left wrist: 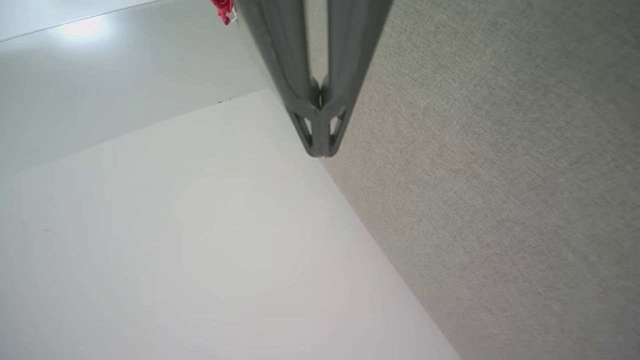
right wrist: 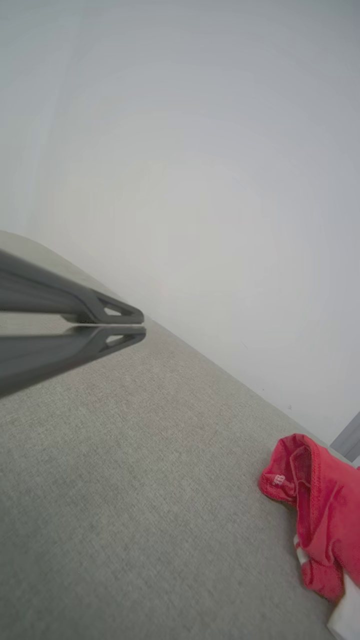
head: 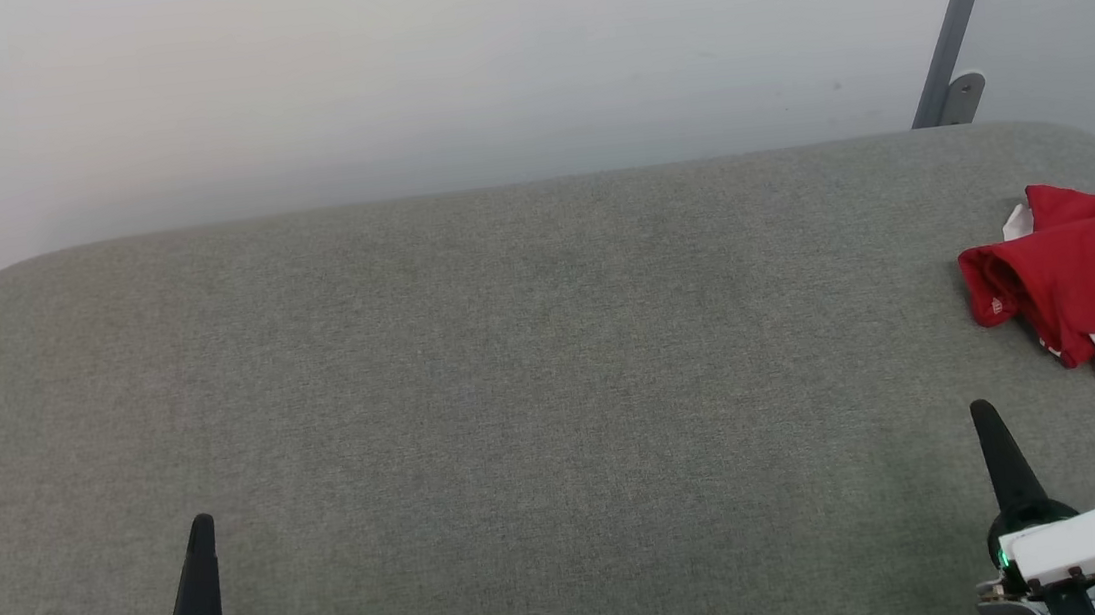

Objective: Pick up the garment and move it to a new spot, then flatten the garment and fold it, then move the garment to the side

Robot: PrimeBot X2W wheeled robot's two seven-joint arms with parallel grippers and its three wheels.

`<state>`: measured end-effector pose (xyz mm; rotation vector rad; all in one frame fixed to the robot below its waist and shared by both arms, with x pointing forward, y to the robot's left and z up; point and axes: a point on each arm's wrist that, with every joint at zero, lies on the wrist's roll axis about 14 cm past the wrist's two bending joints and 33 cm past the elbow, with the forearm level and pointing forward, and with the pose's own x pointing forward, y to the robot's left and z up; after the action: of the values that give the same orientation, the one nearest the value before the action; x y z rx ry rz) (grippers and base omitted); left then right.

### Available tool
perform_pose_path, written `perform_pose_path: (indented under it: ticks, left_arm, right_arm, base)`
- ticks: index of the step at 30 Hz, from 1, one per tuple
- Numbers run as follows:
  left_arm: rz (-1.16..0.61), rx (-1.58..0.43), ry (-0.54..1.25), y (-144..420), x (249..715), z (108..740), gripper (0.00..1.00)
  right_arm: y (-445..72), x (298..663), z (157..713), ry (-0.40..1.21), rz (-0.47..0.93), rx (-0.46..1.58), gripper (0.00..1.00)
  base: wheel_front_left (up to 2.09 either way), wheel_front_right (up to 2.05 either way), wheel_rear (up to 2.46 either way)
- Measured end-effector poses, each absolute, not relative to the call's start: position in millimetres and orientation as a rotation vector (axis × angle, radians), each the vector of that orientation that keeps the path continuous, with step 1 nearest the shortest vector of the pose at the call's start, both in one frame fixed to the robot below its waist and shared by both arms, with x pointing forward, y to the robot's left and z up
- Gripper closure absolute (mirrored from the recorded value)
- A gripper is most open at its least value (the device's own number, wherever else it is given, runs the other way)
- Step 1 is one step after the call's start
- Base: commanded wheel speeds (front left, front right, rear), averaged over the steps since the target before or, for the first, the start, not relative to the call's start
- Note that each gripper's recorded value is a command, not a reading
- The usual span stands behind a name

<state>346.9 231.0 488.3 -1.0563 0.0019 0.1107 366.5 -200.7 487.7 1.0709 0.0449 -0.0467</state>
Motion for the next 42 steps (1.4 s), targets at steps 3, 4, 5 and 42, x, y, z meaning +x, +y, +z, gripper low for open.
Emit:
perform_pose_path:
  ticks: [3,4,5,42]
  left_arm:
    - [0.111,-1.082,0.008,229.9,347.7,486.7,1.00]
    - [0.110,-1.090,0.008,229.5,348.7,487.1,1.00]
    - [0.108,-1.100,0.004,229.3,350.2,488.4,1.00]
    - [0.052,-1.420,0.009,210.3,374.5,496.8,1.00]
  right_arm:
    - [-200.6,368.2,489.0,0.041,-0.046,1.100,1.00]
    - [-200.3,368.2,488.5,0.045,-0.046,1.109,1.00]
    - [-200.2,368.1,488.1,0.046,-0.047,1.119,1.00]
    - [-200.6,381.4,498.9,0.022,-0.027,1.420,1.00]
  base:
    - [0.00,0.00,0.00]
    - [0.00,0.00,0.00]
    - [0.00,0.00,0.00]
    - [0.00,0.00,0.00]
